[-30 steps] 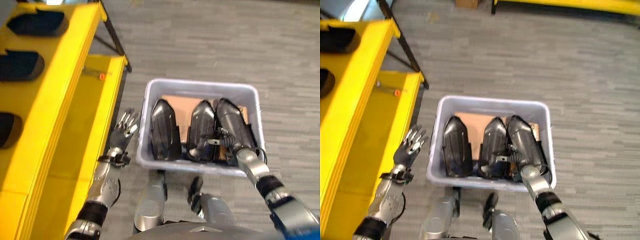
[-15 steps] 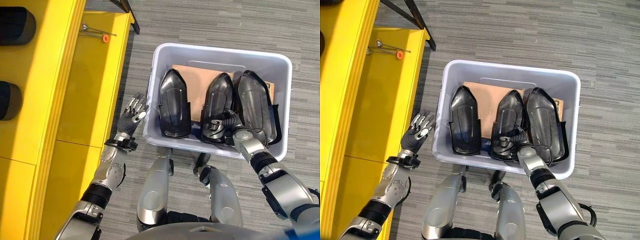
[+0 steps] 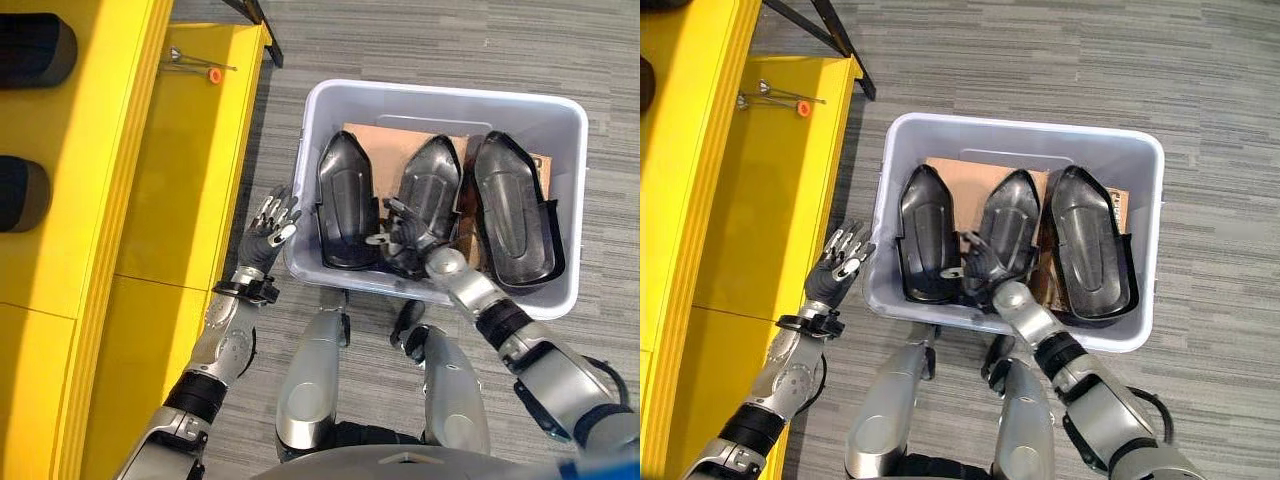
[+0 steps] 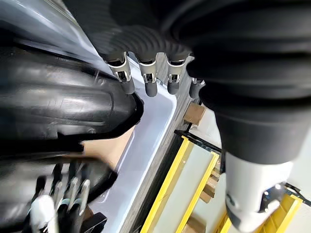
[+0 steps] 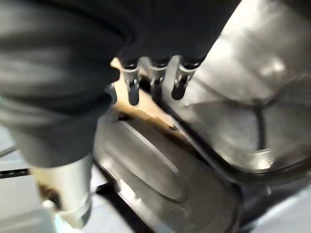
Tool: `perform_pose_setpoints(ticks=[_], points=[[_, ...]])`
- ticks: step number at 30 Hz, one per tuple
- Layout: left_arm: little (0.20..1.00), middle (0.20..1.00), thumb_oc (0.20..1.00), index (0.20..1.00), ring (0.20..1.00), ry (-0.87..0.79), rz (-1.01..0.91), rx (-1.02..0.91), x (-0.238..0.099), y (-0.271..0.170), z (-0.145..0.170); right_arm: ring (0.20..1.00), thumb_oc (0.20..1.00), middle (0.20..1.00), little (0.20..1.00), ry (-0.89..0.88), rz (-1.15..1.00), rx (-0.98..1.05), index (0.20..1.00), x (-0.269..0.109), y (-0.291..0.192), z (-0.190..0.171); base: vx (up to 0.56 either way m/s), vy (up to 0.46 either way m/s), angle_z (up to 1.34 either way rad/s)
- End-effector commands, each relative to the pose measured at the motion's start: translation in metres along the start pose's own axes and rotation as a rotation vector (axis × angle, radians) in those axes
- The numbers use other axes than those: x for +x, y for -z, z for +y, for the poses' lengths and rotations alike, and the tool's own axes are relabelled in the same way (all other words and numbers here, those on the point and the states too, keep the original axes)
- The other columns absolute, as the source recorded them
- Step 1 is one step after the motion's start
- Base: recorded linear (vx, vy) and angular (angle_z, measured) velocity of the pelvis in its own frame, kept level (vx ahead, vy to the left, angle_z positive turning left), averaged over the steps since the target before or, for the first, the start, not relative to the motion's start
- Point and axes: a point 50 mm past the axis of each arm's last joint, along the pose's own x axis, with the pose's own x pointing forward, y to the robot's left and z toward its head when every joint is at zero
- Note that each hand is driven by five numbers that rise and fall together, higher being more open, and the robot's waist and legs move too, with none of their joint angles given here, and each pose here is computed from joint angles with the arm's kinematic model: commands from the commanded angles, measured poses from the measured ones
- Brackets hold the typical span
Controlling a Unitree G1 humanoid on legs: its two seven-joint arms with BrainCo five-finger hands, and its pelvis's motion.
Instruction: Move parts from the plastic box to the shelf.
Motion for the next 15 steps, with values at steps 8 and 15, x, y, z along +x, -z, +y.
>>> perform_pose_setpoints(ticks=[8,15], points=[[1.000,1.000,1.000,1.000,1.000,0.097,-0.035,-0.003,0.000,-0.001,-0.028,1.000,1.000,1.000,1.000,0.470,-0.310,-0.101,1.000,-0.001,-0.066,-0.040,0.03,0.024,0.03],[1.000,1.000,1.000,1.000,1.000,0.067,-0.046,-0.035,-0.003,0.004,-0.030,1.000,1.000,1.000,1.000,0.777,-0.373,-0.241,1.000,-0.020,-0.067,-0.080,0.01,0.056,-0.05]])
